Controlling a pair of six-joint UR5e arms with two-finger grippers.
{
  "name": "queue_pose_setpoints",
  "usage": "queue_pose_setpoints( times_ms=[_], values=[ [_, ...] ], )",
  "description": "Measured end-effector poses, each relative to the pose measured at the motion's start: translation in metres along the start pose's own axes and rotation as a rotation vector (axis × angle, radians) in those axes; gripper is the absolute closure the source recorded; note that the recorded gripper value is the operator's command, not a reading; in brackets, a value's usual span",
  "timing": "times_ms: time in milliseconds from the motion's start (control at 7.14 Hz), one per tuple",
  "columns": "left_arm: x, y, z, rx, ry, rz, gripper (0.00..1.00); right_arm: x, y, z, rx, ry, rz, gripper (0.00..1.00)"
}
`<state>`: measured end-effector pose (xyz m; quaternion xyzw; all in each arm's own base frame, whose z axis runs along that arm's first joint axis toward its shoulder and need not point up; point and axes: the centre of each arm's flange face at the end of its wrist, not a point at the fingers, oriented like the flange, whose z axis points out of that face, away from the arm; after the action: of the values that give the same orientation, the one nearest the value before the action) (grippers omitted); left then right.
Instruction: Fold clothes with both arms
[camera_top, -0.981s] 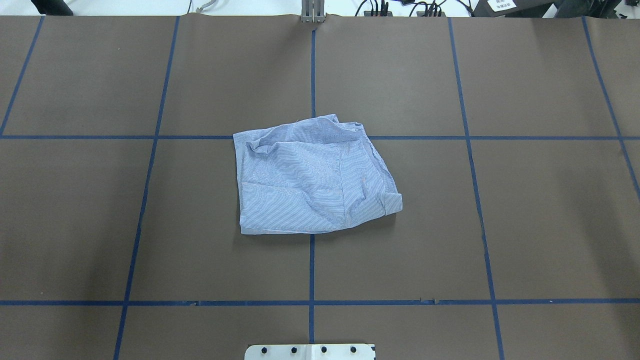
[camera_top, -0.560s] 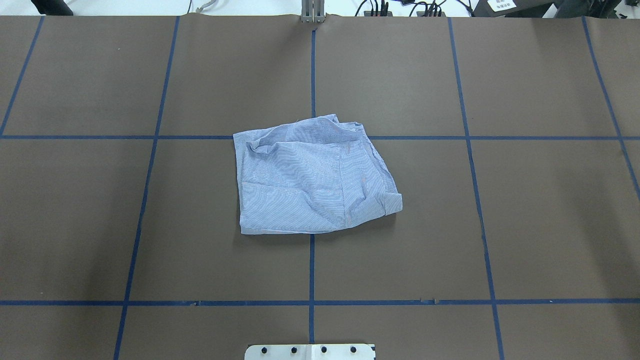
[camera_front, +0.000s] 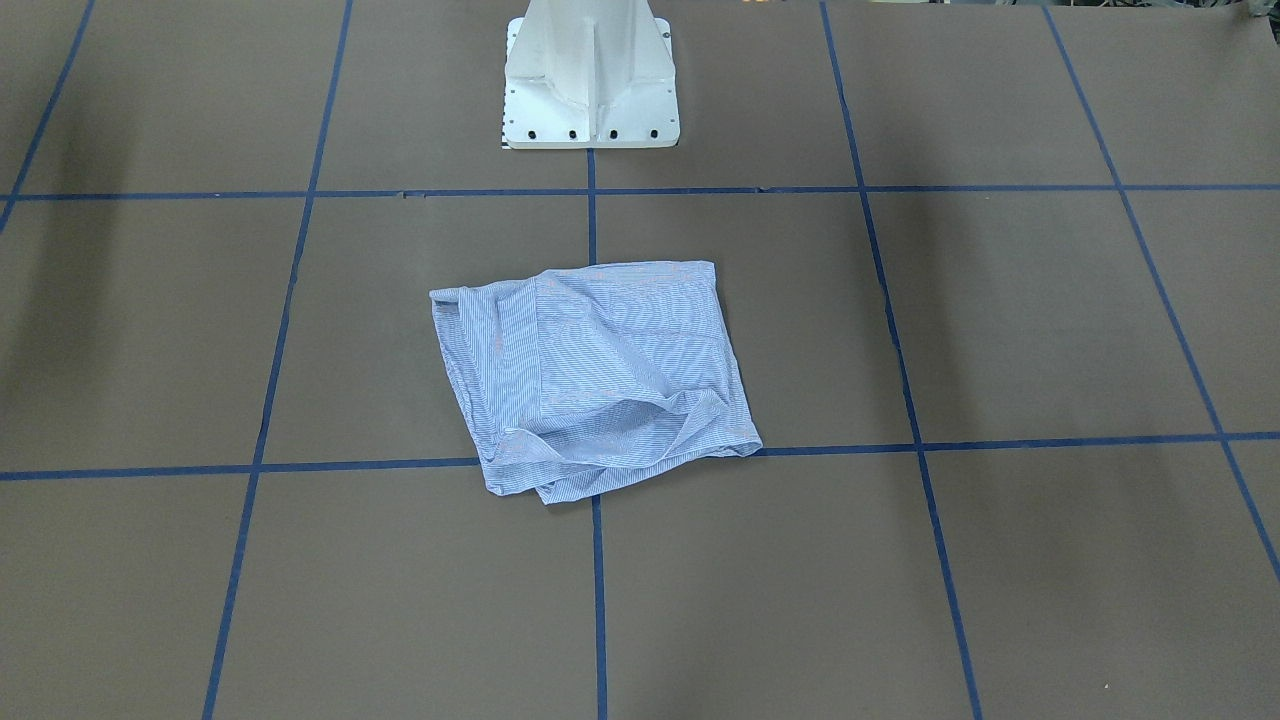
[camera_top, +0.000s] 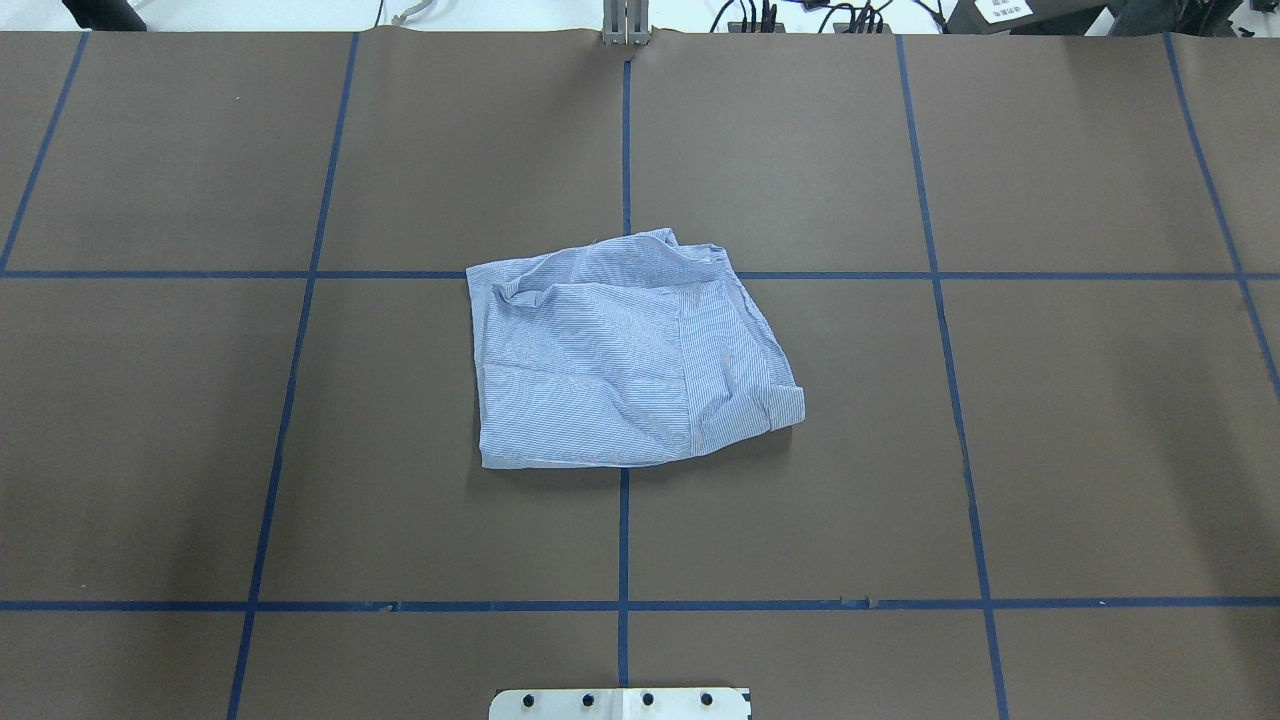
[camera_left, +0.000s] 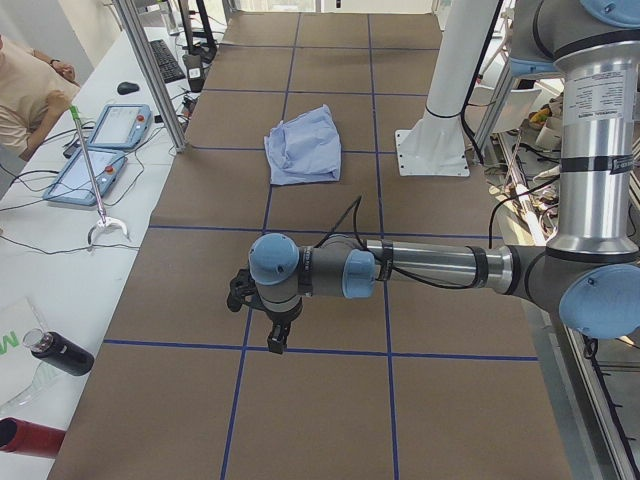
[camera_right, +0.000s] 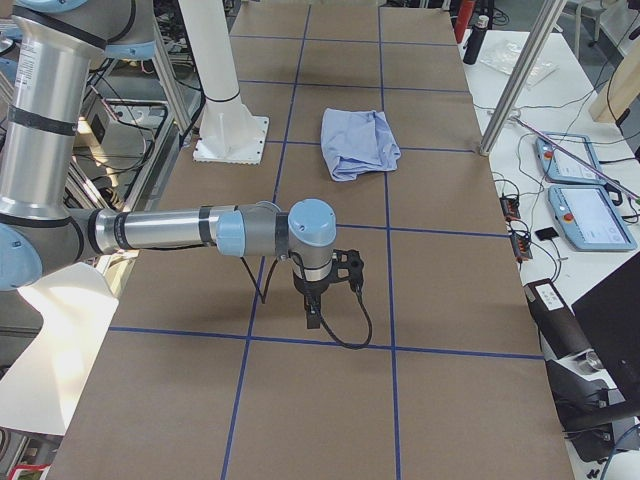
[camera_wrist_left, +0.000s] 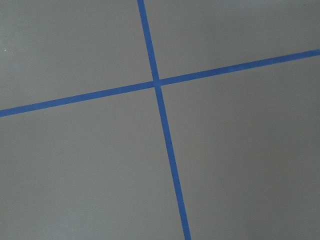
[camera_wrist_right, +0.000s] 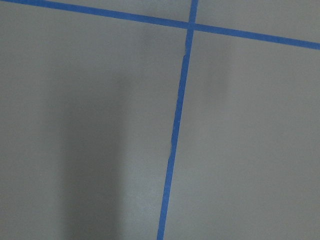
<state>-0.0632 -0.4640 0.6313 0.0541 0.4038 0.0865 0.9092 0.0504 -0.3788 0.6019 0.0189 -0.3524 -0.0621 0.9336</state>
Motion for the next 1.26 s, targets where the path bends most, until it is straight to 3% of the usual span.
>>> queue_pose_setpoints(
  times_ms=[1261],
  values=[
    [-0.0017,0.0074,0.0029,-0.006,0.001,-0.006,0.0,-0.0009,-0.0002,-0.0008,0.002,-0.001,0.018,0.0]
  ],
)
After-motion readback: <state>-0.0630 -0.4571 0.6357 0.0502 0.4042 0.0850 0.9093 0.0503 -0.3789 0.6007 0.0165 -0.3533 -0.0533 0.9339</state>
